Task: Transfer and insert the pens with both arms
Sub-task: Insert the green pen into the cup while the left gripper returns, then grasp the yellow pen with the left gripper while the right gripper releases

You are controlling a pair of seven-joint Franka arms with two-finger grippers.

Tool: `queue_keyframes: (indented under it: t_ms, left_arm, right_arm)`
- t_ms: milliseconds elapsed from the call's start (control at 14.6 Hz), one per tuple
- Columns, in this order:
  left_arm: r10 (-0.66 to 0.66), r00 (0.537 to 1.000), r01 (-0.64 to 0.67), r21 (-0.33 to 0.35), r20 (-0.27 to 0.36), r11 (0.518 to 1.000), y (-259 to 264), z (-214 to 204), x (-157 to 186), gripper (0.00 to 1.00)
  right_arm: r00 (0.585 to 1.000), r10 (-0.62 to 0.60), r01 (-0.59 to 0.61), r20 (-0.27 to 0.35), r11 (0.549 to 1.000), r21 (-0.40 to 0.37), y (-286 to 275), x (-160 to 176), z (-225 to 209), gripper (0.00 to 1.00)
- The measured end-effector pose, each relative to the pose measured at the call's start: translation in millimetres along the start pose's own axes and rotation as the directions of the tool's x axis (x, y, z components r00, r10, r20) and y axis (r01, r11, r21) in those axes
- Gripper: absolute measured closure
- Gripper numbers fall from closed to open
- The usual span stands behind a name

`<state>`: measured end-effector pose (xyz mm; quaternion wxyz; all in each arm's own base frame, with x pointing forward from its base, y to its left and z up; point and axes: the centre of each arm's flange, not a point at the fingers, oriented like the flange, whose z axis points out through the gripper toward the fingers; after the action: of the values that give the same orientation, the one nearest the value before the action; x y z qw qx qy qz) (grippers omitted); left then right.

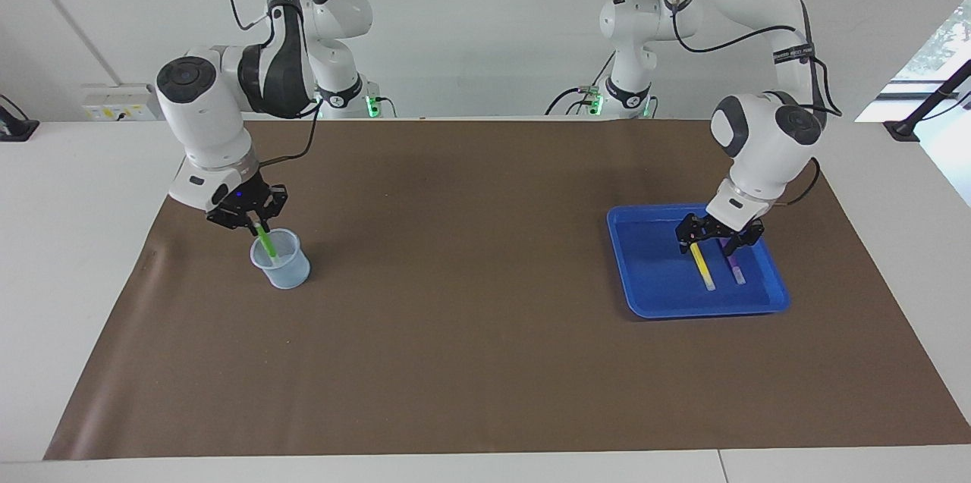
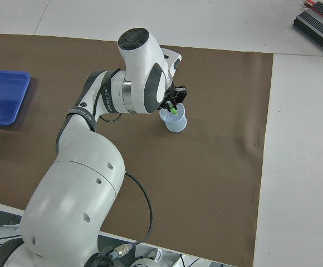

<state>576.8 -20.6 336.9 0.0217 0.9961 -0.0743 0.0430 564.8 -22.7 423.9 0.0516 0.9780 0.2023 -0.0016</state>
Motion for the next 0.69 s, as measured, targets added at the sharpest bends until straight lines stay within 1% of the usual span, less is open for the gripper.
queue_keyframes:
  t_ms: [206,274,343,411,548,685]
  left_arm:
    - [0.005,1.000,-0.005,0.001,-0.001,1.000,-0.2,26.9,2.7,0.02]
    - [0.006,1.000,-0.006,0.001,0.000,1.000,0.0,33.0,3.1,0.08]
    - [0.006,1.000,-0.006,0.002,-0.002,1.000,-0.6,36.2,3.3,0.08]
    - [0.004,1.000,-0.004,0.002,-0.004,1.000,-1.8,36.8,3.5,0.15]
    - [-0.005,1.000,0.005,0.003,-0.006,1.000,-6.7,36.0,3.4,0.40]
    - [-0.012,1.000,0.012,0.005,-0.008,1.000,-11.0,35.0,3.4,0.62]
  right_arm:
    - [1.000,0.003,-0.003,-0.009,1.000,0.000,-1.5,-7.9,14.8,0.81]
    - [1.000,0.005,-0.005,-0.011,1.000,0.003,-2.9,-9.6,17.7,0.81]
    - [1.000,0.010,-0.010,-0.014,1.000,0.012,-4.2,-11.1,19.3,0.81]
    - [1.000,0.020,-0.019,-0.015,0.999,0.026,-5.2,-12.3,20.9,0.81]
    - [0.999,0.039,-0.038,-0.015,0.998,0.053,-6.3,-14.5,25.1,0.81]
    - [0.999,0.045,-0.044,-0.015,0.997,0.061,-6.1,-15.2,26.2,0.81]
